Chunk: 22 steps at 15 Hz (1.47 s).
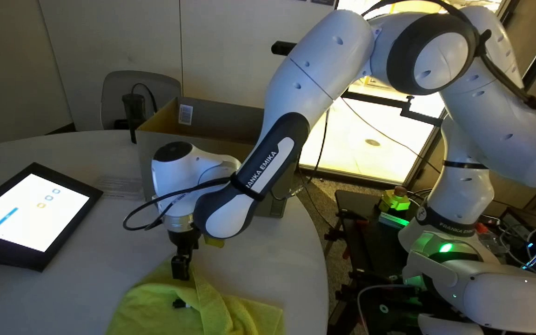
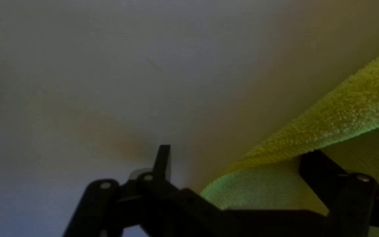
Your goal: Put the marker on the towel, fold the towel, and then put the folded towel in the box
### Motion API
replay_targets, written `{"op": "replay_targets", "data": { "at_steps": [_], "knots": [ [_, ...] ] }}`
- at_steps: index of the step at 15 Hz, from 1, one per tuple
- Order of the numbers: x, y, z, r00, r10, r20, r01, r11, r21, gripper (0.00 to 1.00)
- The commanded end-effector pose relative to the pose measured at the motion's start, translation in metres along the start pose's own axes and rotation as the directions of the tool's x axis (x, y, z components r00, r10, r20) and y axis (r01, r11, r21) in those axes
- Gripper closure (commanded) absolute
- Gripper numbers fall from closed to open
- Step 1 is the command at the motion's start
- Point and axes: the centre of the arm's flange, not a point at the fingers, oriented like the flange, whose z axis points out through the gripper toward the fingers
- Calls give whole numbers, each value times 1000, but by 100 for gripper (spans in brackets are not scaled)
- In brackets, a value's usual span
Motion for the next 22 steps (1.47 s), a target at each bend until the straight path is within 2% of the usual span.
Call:
{"op": "replay_targets", "data": {
  "at_steps": [1,2,4,9,11,14,15,18,22],
  "knots": [
    [5,-3,9,1000,17,-7,-17,1000,2,0],
    [5,-5,11,1000,9,-4,-9,1000,0,23],
    [4,-8,12,1000,3,0,-3,1000,1,32],
    [6,-5,6,1000,3,1,-3,1000,13,71],
    [6,-5,3,1000,-3,4,3,1000,26,83],
    [7,-10,-1,1000,-21,13,20,998,59,89],
    [7,-13,-3,999,-30,17,29,997,69,85],
    [6,-22,-8,998,-64,9,63,995,76,83],
    [4,-48,-26,991,-133,-31,135,988,78,84]
  ]
}}
